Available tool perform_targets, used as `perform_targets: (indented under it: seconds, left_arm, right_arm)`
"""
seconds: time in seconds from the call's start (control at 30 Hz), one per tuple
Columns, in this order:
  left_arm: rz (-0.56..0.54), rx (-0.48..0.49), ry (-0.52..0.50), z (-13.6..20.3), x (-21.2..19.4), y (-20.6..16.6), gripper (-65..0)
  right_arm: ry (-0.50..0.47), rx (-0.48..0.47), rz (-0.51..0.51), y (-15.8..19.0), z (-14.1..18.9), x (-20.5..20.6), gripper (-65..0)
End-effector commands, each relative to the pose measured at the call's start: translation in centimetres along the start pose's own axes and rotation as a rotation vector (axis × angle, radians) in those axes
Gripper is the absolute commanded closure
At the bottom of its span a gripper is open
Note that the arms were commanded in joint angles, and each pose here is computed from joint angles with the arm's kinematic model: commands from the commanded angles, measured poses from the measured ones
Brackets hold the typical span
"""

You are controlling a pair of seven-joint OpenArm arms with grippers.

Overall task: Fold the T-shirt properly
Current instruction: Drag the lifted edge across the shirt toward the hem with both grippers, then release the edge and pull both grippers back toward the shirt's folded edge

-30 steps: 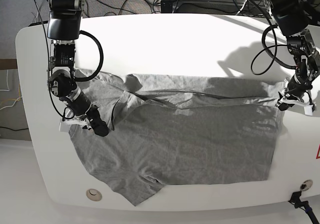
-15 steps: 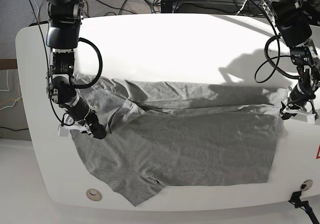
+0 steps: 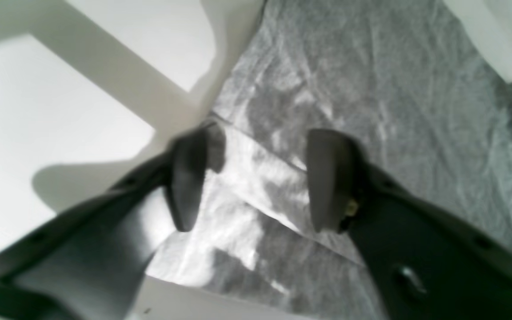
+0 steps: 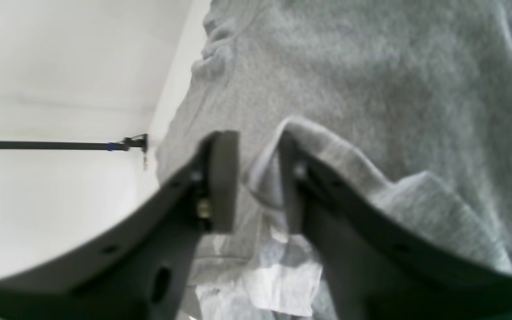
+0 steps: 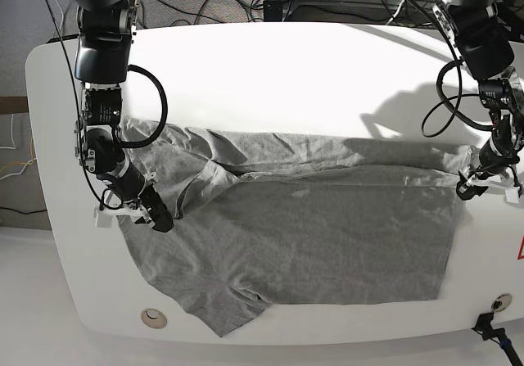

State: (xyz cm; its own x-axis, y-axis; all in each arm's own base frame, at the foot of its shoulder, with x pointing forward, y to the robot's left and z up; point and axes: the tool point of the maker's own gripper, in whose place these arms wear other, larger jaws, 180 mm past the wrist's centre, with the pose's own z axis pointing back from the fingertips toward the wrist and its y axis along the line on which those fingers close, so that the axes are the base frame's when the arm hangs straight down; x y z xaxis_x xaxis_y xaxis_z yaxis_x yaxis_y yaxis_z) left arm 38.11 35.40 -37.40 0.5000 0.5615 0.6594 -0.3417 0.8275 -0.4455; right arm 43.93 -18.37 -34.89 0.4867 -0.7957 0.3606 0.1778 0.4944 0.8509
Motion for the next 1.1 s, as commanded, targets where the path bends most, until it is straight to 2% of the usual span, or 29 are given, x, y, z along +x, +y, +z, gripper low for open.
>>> perform_targets:
  seconds: [0.0,0.03,0.07,0.1,0.17,0.23,0.33,0.43,0.53,0.67,0.87,0.93,1.0,1.07]
  left_arm:
    - [-0.064,0.013,-0.083,0.4,4.1,-0.8,-47.7]
    - [-0.095,0.038,-0.081,0.4,4.3,-0.5,-51.1]
    - [-0.131,0.056,-0.085,0.4,4.9,-0.5,-51.4]
    - [-0.149,0.069,-0.092,0.4,5.5,-0.6,-51.7]
    - [-0.185,0.09,-0.119,0.8,6.8,-0.6,-51.7]
    - [-0.234,0.098,-0.192,1.9,9.0,-1.1,-51.7]
    - [-0.331,0.118,-0.256,4.0,9.5,-1.0,-51.5]
    - [-0.5,0.116,-0.281,5.1,8.2,-2.5,-51.5]
    - [-0.592,0.124,-0.279,6.1,6.2,-2.2,-51.5]
    - [-0.627,0.128,-0.244,7.0,3.5,-1.0,-51.5]
    - [-0.663,0.132,-0.201,8.2,1.3,-0.2,-51.5]
    - [-0.668,0.132,-0.198,8.3,1.1,-0.2,-51.5]
    - [-0.668,0.133,-0.194,8.3,0.9,-0.1,-51.5]
    - [-0.668,0.133,-0.194,8.3,0.9,-0.1,-51.5]
  right_arm:
    - [-0.038,0.03,0.062,1.9,-0.1,2.2,-33.9]
    - [-0.043,0.024,0.087,2.1,-0.1,2.5,-41.4]
    - [-0.044,0.013,0.105,2.0,-0.1,2.6,-47.3]
    - [-0.045,0.003,0.121,1.8,0.0,2.7,-50.3]
    - [-0.049,-0.01,0.181,1.9,1.1,3.9,-50.4]
    - [-0.014,-0.018,0.223,1.8,2.1,3.7,-50.4]
    - [0.015,-0.026,0.342,2.5,4.5,4.1,-50.4]
    - [0.025,-0.07,0.498,2.5,6.8,4.0,-50.4]
    - [0.032,-0.137,0.644,1.8,8.7,3.3,-50.4]
    - [0.079,-0.254,0.764,-1.4,10.6,1.2,-50.4]
    - [0.116,-0.383,0.861,-5.1,12.5,-0.1,-50.4]
    - [0.099,-0.402,0.903,-5.4,12.6,0.5,-50.4]
    - [0.127,-0.4,0.938,-6.0,12.5,0.3,-50.4]
    - [0.149,-0.399,0.918,-7.1,12.1,-0.3,-50.4]
